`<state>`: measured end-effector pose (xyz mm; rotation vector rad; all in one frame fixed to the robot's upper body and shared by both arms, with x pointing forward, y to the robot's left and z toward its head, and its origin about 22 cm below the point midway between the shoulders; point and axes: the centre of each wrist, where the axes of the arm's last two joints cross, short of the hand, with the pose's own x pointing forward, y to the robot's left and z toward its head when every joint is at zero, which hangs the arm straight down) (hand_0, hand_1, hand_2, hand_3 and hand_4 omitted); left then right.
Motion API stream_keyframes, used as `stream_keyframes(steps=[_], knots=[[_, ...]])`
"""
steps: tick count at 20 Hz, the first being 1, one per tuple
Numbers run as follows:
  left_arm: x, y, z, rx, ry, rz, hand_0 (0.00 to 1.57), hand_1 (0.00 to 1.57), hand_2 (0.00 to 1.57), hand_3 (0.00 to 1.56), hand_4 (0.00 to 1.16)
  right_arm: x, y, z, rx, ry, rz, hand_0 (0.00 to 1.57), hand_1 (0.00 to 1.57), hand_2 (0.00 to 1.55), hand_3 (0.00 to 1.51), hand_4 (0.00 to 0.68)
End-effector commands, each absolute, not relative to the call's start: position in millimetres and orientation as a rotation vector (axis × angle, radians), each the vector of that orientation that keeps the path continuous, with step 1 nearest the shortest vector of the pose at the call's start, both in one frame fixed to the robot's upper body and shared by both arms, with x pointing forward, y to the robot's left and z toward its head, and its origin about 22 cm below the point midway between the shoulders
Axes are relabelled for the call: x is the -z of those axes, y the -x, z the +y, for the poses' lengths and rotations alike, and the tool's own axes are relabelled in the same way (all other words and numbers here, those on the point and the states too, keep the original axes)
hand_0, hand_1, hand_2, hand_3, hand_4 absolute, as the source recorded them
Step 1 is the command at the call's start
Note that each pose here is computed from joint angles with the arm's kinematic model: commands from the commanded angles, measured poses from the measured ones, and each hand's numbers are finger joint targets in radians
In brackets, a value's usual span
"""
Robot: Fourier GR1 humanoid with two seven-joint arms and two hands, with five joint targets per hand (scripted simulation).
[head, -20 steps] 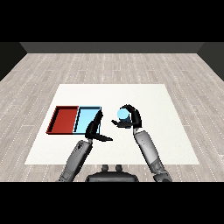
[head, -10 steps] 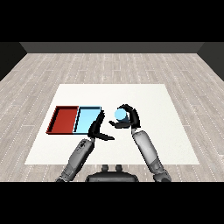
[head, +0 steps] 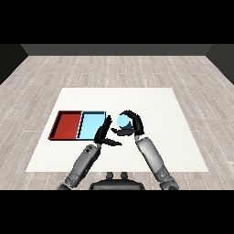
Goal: Pick the blue can and put it in the blue box
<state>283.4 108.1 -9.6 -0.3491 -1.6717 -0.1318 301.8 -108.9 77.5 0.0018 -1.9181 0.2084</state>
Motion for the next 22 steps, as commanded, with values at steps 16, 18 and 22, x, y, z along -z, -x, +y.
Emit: stream_keyframes(steps=[16, 18, 22], knots=[[25.0, -298.3, 94.7, 0.131, 0.378, -1.694, 0.00, 0.00, 0.00, 0.00, 0.00, -61.5, -299.5, -91.7, -0.181, -0.096, -1.913, 1.45, 1.45, 1.46, 1.39, 0.613], [22.0, -282.3, 91.2, 0.122, 0.392, -1.683, 0.00, 0.00, 0.00, 0.00, 0.00, -74.3, -320.5, -82.9, -0.161, -0.127, -1.912, 1.45, 1.45, 1.45, 1.38, 0.602], [12.2, -277.2, 71.4, 0.133, 0.423, -1.679, 0.00, 0.00, 0.00, 0.00, 0.00, -82.5, -304.8, -77.2, -0.128, -0.155, -1.899, 1.46, 1.46, 1.46, 1.39, 0.599]])
